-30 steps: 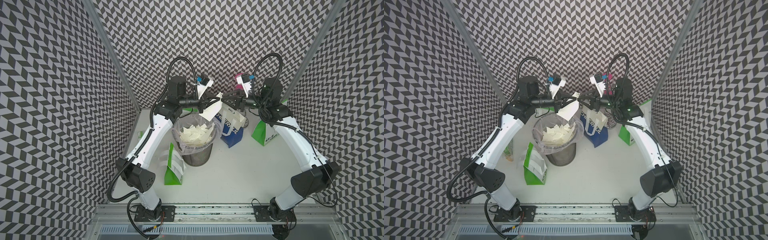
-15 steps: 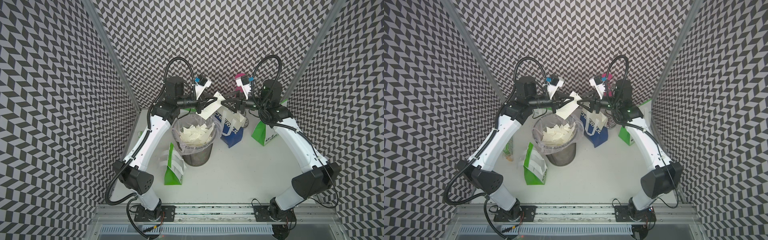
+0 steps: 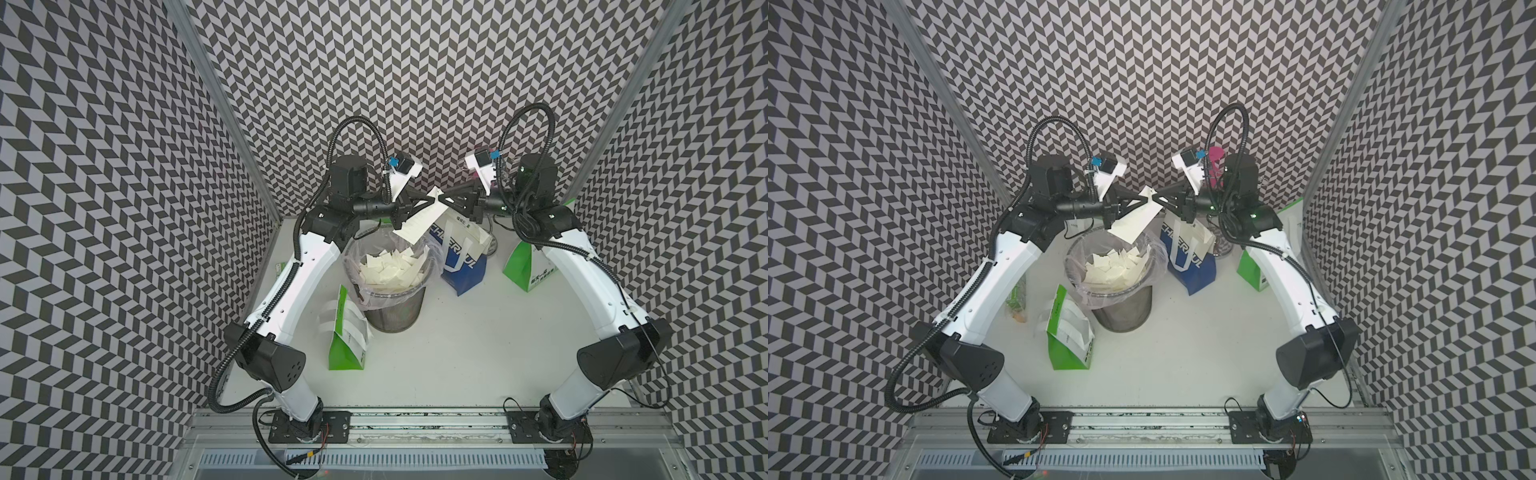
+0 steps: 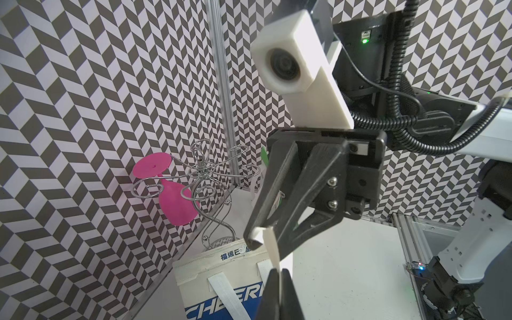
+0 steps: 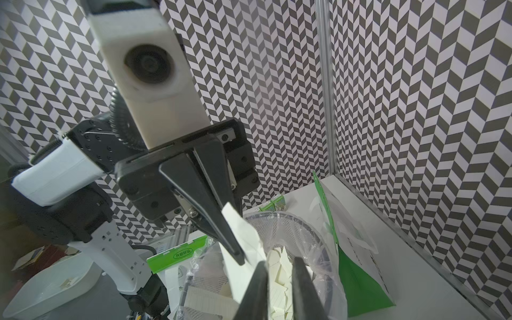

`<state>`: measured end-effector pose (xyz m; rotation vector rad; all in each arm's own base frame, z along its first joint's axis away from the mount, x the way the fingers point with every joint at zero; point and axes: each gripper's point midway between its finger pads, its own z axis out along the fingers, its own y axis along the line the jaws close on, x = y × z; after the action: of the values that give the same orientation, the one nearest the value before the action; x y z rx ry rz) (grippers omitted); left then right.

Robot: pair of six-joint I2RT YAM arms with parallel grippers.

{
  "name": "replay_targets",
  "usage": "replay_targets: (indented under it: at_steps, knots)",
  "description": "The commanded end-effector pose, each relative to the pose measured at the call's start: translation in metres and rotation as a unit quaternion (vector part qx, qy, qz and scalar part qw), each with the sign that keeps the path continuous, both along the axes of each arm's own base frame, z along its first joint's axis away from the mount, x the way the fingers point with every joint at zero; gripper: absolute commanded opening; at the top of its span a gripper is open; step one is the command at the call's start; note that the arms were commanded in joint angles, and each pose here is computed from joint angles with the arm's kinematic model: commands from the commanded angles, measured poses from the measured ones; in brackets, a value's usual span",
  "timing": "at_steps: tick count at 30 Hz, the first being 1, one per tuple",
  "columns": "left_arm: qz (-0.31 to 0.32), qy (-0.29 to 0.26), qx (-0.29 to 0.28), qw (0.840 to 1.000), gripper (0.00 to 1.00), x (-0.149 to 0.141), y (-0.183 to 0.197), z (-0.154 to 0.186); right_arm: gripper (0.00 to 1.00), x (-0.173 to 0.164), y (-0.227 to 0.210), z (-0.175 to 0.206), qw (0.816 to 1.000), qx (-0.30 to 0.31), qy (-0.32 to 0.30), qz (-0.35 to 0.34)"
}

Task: Shred takeout receipts and throw away
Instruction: Shred the takeout receipt.

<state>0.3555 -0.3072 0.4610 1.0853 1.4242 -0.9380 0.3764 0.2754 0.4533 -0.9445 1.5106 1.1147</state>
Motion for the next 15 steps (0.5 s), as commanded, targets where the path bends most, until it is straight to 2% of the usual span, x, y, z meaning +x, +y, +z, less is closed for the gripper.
replay_targets:
  at_steps: [1, 4, 7, 12, 15]
  knots:
    - [0.0, -0.012, -0.012, 1.0, 0.0, -0.006, 0.005, 0.013, 0.11, -0.003, 0.002, 0.01, 1.0, 0.0, -0.027, 0.004]
    - [0.008, -0.002, -0.015, 1.0, 0.0, -0.003, 0.006, 0.013, 0.09, -0.005, 0.0, 0.01, 0.999, -0.004, -0.034, 0.001]
    - [0.012, 0.011, -0.018, 1.0, 0.0, 0.0, 0.006, 0.012, 0.0, -0.008, 0.002, 0.012, 0.999, -0.009, -0.049, 0.001]
    - [0.029, 0.027, -0.012, 0.999, 0.0, 0.007, 0.007, 0.005, 0.0, -0.016, 0.005, 0.024, 0.995, -0.019, -0.101, -0.015]
    - [0.051, 0.038, -0.012, 0.998, 0.0, 0.014, 0.011, 0.005, 0.0, -0.02, 0.005, 0.03, 0.986, -0.038, -0.156, -0.047]
